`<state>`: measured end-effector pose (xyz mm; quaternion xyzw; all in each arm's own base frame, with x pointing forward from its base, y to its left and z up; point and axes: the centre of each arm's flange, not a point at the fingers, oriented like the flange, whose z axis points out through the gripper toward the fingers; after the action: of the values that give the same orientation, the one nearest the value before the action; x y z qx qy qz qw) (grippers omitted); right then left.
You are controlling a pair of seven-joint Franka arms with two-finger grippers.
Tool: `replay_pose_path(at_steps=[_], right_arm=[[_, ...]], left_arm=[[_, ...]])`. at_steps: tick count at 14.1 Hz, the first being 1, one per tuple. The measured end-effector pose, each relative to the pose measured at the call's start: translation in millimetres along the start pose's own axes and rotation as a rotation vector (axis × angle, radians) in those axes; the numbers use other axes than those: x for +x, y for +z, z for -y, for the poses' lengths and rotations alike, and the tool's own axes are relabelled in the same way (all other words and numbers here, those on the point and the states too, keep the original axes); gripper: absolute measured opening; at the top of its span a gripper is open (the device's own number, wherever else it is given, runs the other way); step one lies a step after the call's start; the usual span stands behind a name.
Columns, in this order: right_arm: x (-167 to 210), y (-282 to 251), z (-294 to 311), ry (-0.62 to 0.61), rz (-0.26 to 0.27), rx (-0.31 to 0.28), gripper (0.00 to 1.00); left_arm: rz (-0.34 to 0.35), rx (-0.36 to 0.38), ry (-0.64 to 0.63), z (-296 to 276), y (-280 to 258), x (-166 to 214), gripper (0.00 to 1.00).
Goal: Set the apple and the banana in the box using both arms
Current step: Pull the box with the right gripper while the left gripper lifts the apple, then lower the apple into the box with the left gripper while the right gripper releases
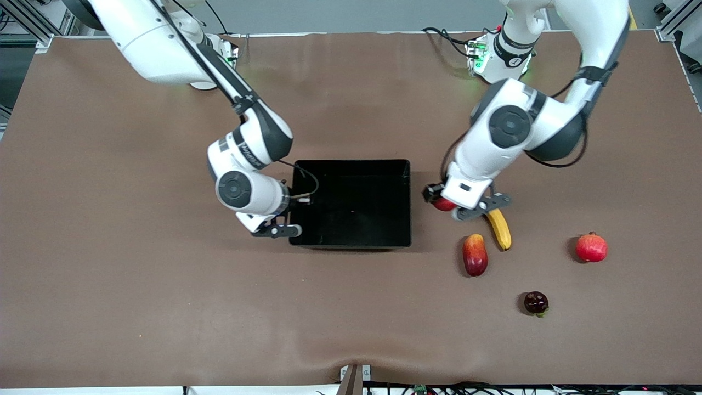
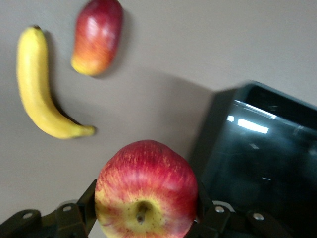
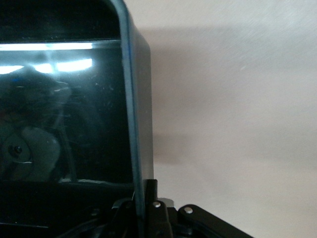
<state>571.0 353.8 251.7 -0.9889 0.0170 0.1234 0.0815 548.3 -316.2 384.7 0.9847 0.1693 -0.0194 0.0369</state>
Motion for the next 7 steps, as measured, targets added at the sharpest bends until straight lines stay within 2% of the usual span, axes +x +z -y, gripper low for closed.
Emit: replay_pose_path(at_steps=[5,7], right_arm=[[-15,32,36,0.063,-0.021,0.013,0.06],[-16,31,39,0.07,-0.029,0.017,0.2]], left_arm=[[0.045,-0.034,-0.062,-65,29,-35,0.77],[0.06,-0.034,-0.089,-77,54,-36,0.77]])
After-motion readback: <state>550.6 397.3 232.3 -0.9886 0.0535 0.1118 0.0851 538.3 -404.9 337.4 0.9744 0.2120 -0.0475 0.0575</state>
